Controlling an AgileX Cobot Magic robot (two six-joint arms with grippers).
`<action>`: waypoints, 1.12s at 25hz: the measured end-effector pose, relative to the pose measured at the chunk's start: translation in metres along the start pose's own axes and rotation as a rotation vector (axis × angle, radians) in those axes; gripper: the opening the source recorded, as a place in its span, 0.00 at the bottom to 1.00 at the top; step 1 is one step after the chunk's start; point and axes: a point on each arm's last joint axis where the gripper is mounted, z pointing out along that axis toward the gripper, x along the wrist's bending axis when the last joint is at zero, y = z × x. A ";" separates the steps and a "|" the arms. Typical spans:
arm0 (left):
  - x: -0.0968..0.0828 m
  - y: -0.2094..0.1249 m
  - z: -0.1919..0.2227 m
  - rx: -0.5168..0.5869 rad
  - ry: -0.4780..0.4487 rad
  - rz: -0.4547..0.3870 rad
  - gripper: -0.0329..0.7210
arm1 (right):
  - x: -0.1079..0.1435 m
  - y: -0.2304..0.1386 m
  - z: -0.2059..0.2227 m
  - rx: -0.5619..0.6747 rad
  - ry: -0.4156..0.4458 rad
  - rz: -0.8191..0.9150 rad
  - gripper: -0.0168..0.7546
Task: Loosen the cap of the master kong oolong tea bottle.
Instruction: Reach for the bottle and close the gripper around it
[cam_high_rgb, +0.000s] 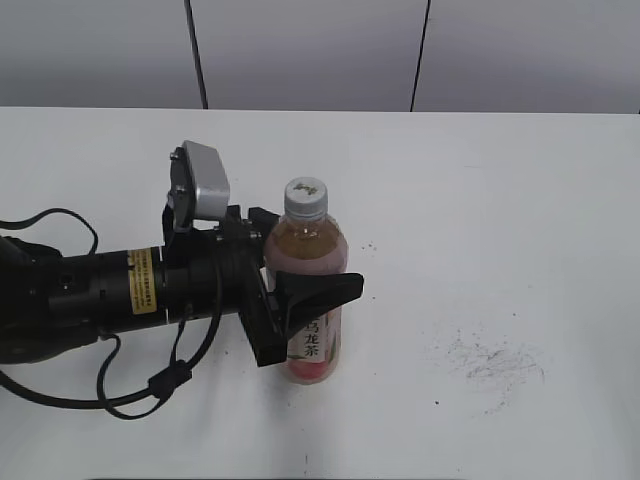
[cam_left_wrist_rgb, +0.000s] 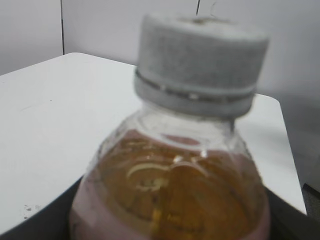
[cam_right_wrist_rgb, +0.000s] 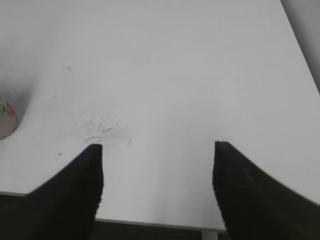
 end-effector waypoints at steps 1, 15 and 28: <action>0.000 0.000 0.000 0.000 0.000 0.000 0.63 | 0.000 0.008 0.004 0.013 0.016 -0.035 0.67; 0.000 0.000 0.000 0.000 0.000 0.000 0.63 | 0.015 0.146 0.107 0.372 0.408 -0.321 0.51; 0.000 0.000 0.000 -0.001 -0.002 0.001 0.63 | 0.138 0.220 0.196 0.511 0.510 -0.522 0.50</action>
